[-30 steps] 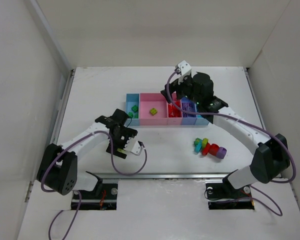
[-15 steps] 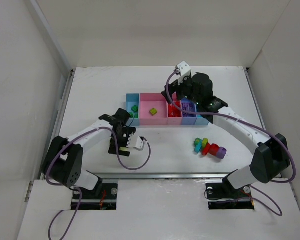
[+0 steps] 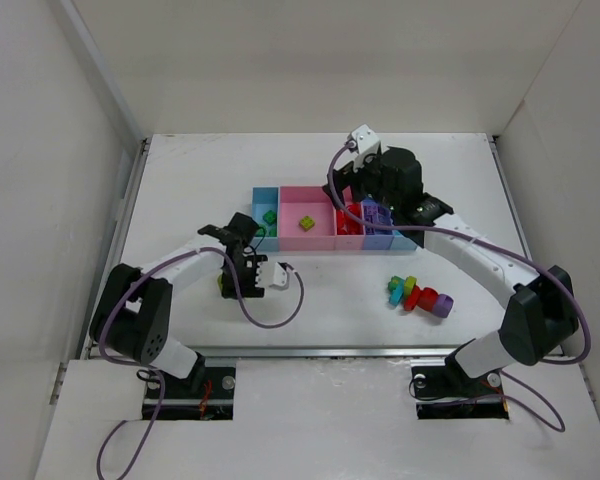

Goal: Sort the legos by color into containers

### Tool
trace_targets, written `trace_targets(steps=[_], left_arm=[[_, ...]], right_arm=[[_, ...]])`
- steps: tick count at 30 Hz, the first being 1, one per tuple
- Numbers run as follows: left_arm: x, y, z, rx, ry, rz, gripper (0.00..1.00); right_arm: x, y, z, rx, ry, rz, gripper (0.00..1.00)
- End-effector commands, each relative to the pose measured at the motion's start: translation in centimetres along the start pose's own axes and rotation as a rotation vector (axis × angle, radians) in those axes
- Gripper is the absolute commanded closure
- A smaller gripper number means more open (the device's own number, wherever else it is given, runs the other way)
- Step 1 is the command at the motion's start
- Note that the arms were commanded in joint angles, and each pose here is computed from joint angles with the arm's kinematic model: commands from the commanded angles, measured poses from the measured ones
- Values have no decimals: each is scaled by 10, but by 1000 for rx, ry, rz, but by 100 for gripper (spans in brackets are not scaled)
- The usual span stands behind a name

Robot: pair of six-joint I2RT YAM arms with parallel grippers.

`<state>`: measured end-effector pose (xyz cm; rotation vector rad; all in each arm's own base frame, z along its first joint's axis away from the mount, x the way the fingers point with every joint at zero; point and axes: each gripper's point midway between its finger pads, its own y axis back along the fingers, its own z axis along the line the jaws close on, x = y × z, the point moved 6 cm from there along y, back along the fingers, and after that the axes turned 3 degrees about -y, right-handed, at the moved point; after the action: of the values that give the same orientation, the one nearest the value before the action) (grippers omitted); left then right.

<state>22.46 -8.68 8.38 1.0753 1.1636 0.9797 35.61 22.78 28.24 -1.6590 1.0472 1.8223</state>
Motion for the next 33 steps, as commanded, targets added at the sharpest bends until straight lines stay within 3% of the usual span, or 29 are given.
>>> trace_targets(steps=[1, 5, 10, 13, 16, 22, 29, 33], left_arm=[[-11, 19, 13, -48, 7, -48, 100], [-27, 44, 35, -161, -11, -112, 100], [-66, 107, 71, -456, -69, -347, 100], [-92, 151, 83, -681, -130, -500, 100], [-108, 168, 86, -787, -124, -622, 100], [-126, 192, 104, -827, 10, -771, 100], [-137, 203, 119, -905, 69, -814, 100], [-136, 204, 120, -914, 103, -821, 100]], right_arm=[[-31, 8, -10, 109, 18, -79, 0], [-54, 26, -30, 289, 17, -134, 0], [-85, 44, -40, 394, -3, -212, 0], [-98, 49, -24, 267, -47, -262, 0], [-101, 40, 7, -63, -20, -262, 0], [-95, 18, 50, -437, -193, -177, 18], [-94, -2, 80, -539, -229, -138, 18], [-77, -8, 78, -509, -251, -86, 18]])
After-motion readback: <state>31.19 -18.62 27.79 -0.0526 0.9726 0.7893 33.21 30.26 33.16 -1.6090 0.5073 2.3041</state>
